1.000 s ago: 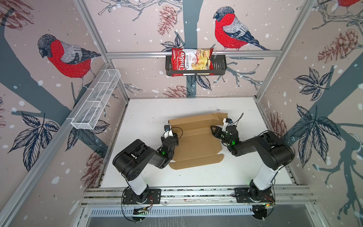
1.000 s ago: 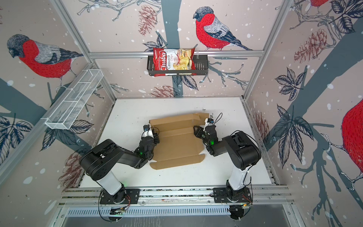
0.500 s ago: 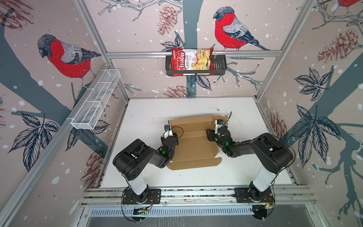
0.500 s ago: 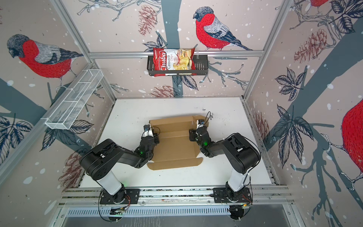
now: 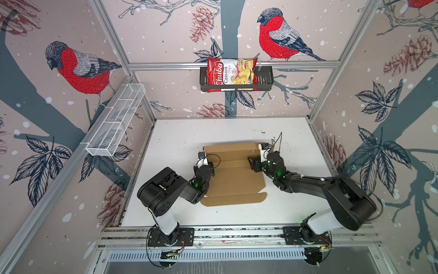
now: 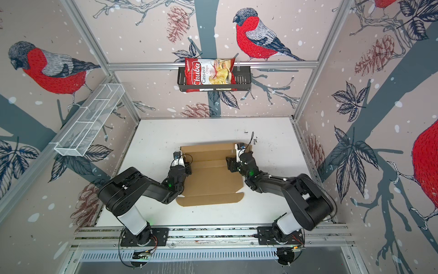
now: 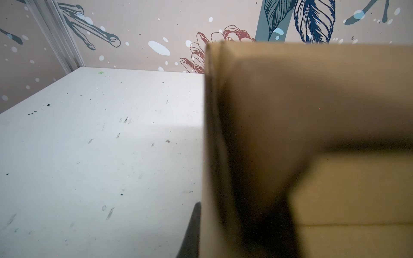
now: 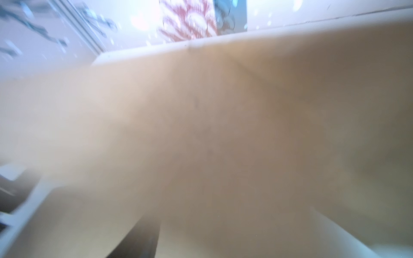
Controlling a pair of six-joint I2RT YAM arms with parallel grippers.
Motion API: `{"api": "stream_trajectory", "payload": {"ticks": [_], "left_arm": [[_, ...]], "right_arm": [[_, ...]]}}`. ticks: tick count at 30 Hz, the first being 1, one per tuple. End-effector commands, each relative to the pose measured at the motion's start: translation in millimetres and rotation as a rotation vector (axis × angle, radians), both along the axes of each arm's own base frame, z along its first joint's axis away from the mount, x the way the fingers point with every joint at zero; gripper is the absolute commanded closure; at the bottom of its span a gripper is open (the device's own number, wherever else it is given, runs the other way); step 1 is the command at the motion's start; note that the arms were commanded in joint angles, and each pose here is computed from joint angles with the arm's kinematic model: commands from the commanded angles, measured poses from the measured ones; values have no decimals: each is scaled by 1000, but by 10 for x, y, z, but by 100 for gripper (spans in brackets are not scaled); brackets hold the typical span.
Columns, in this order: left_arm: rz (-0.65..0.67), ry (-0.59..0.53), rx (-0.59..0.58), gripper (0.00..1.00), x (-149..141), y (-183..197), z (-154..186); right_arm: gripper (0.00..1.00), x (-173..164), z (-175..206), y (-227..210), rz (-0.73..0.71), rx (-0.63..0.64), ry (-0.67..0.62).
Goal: Assemble paper box
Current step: Fold the bottom flaps of a flat cardboard box at the center of the table.
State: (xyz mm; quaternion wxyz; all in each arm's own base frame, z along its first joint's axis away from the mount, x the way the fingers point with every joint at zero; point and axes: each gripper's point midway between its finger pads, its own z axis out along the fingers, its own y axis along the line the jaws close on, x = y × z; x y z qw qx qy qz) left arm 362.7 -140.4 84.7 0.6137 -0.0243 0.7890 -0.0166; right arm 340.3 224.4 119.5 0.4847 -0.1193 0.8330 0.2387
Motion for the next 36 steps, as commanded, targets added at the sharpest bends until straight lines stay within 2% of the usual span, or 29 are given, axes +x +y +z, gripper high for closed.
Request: {"api": "stream_trajectory", "payload": {"ticks": [1,3,5,10,13,15,17,19,24,32,36], "left_arm": [[-53,-21,30,96,3,-37,34],[-60,-18,31,96,-3,-26,27],[-73,-17,40,96,-18,-20,20],[-92,-16,28,96,-4,-12,61],[-103,-18,29,96,19,-21,71],[-115,-15,26,96,33,-39,60],[-118,-15,19,96,43,-43,56],[-118,-20,11,96,54,-48,71],[-120,-17,5,97,98,-60,75],[-72,12,-71,98,146,48,70],[-68,18,-71,98,172,58,75]], "right_arm": [[35,-262,-2,-143,110,7,117],[34,-303,212,-290,109,9,107],[35,-215,464,-561,35,-19,81],[39,339,857,-1514,-271,-21,42],[41,655,821,-1866,-357,-25,99],[43,817,618,-1863,-305,-54,166],[47,877,388,-1690,-181,-40,242],[48,840,222,-1446,-66,-16,291],[49,569,-62,-957,135,-53,356],[51,138,-180,-520,322,-34,418],[51,-8,-180,-366,381,-36,409]]}}
